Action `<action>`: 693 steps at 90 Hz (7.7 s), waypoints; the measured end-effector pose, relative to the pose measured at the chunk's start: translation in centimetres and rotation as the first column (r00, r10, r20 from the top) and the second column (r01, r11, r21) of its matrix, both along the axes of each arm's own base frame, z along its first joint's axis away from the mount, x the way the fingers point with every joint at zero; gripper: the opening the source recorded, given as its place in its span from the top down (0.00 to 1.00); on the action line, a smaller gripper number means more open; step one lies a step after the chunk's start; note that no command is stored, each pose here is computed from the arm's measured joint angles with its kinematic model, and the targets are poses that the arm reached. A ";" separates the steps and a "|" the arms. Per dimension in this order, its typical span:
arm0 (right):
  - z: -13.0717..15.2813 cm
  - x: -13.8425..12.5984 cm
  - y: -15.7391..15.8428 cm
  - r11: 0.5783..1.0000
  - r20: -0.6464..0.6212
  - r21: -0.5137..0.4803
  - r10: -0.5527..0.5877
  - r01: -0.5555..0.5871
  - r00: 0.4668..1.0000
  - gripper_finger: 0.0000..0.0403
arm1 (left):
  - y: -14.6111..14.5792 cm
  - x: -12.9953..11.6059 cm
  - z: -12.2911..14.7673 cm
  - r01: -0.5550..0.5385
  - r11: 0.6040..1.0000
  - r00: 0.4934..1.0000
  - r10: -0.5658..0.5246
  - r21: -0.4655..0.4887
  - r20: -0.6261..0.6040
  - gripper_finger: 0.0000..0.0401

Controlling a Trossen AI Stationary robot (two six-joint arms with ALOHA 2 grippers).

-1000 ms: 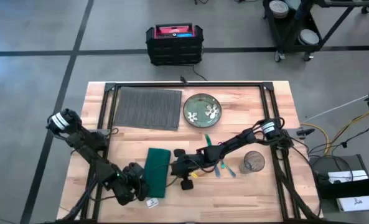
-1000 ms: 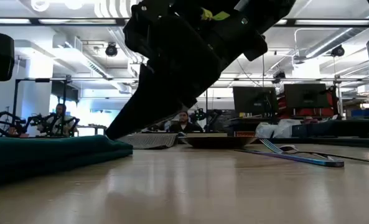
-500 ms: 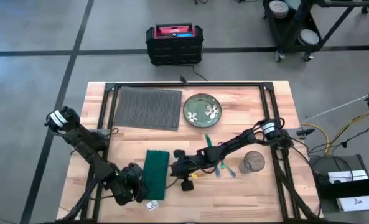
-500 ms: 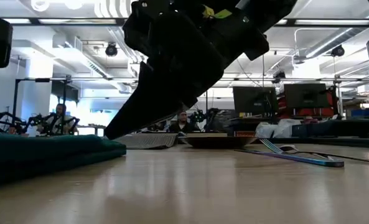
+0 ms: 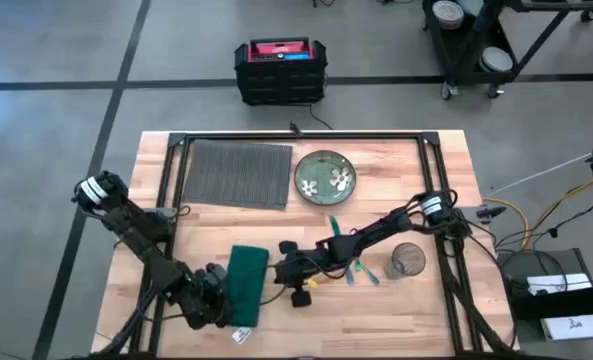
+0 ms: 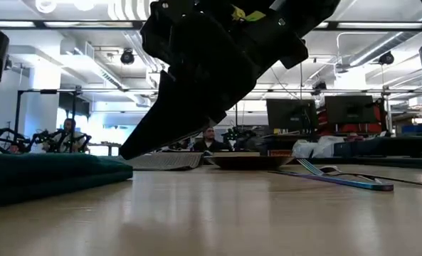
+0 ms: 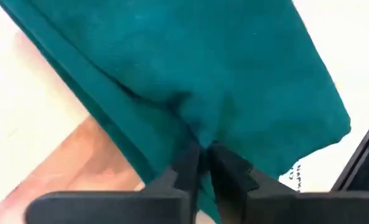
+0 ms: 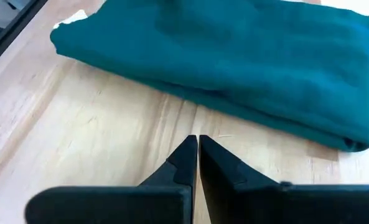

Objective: Set table place
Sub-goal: Fold the green napkin, then put the iridescent blue fork on top of the green napkin

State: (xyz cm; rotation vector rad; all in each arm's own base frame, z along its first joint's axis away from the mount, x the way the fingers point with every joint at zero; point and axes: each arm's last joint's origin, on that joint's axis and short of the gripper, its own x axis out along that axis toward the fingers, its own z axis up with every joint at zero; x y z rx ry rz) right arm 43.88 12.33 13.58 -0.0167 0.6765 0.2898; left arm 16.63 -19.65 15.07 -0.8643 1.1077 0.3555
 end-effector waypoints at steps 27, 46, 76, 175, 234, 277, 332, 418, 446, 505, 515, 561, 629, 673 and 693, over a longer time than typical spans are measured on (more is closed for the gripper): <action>2.0 0.8 0.2 1.000 0.102 0.014 0.010 -0.011 0.995 0.99 | 0.2 -0.3 2.6 -0.001 0.998 1.000 0.002 -0.063 0.012 0.65; 0.5 3.2 0.6 0.998 0.287 0.068 -0.008 -0.012 0.958 0.99 | 0.3 -0.1 2.4 -0.001 0.999 0.996 -0.004 0.052 0.092 0.61; -1.6 6.6 1.3 0.996 0.269 0.083 0.016 -0.040 0.963 0.99 | -0.4 -1.2 2.3 0.027 0.985 0.983 -0.057 -0.172 -0.173 0.66; 2.6 6.5 -0.9 0.997 0.084 -0.070 0.024 -0.018 0.996 0.99 | -1.7 -1.4 4.2 0.079 0.996 0.991 -0.074 -0.036 0.115 0.81; 4.5 3.6 0.3 0.997 -0.163 -0.077 -0.036 0.024 0.986 0.99 | 7.5 -1.1 -3.4 -0.043 0.912 0.999 0.047 0.408 0.001 0.81; 12.1 -4.6 -3.6 0.907 -0.459 -0.386 -0.348 0.169 0.817 0.99 | 7.5 -0.5 3.1 -0.112 0.876 0.993 0.076 0.470 0.096 0.81; 3.6 -11.2 -7.5 0.842 -0.748 -0.333 -0.510 0.424 0.425 0.55 | 5.1 2.4 5.6 0.040 0.806 0.970 -0.172 0.591 0.169 0.81; 0.4 -11.9 -6.8 0.841 -0.780 -0.227 -0.459 0.491 0.425 0.97 | 5.0 2.5 5.4 0.074 0.788 0.968 -0.203 0.611 0.145 0.81; 1.9 -11.0 -6.7 0.853 -0.761 -0.220 -0.454 0.474 0.464 1.00 | 4.9 2.5 5.4 0.072 0.790 0.968 -0.202 0.609 0.149 0.81; 3.8 -11.1 -6.2 0.792 -0.779 -0.228 -0.498 0.567 0.382 1.00 | 4.9 2.5 5.4 0.087 0.797 0.967 -0.211 0.598 0.141 0.81; 2.7 -11.1 -6.3 0.784 -0.781 -0.246 -0.508 0.570 0.362 1.00 | 4.9 2.5 5.4 0.092 0.798 0.967 -0.214 0.596 0.137 0.81; 1.9 -11.5 -6.3 0.774 -0.783 -0.235 -0.509 0.588 0.357 0.76 | 4.9 2.5 5.4 0.097 0.797 0.967 -0.217 0.596 0.134 0.81; 1.7 -11.1 -5.9 0.756 -0.808 -0.161 -0.470 0.635 0.356 0.75 | 4.9 2.4 5.4 0.098 0.796 0.967 -0.218 0.598 0.132 0.81; 0.6 -11.1 -5.9 0.795 -0.790 -0.191 -0.473 0.576 0.390 0.98 | 4.9 2.4 5.4 0.099 0.794 0.967 -0.218 0.600 0.128 0.81; 2.6 -10.9 -6.0 0.803 -0.753 -0.165 -0.478 0.573 0.453 0.99 | 4.9 2.4 5.4 0.099 0.794 0.967 -0.218 0.600 0.129 0.81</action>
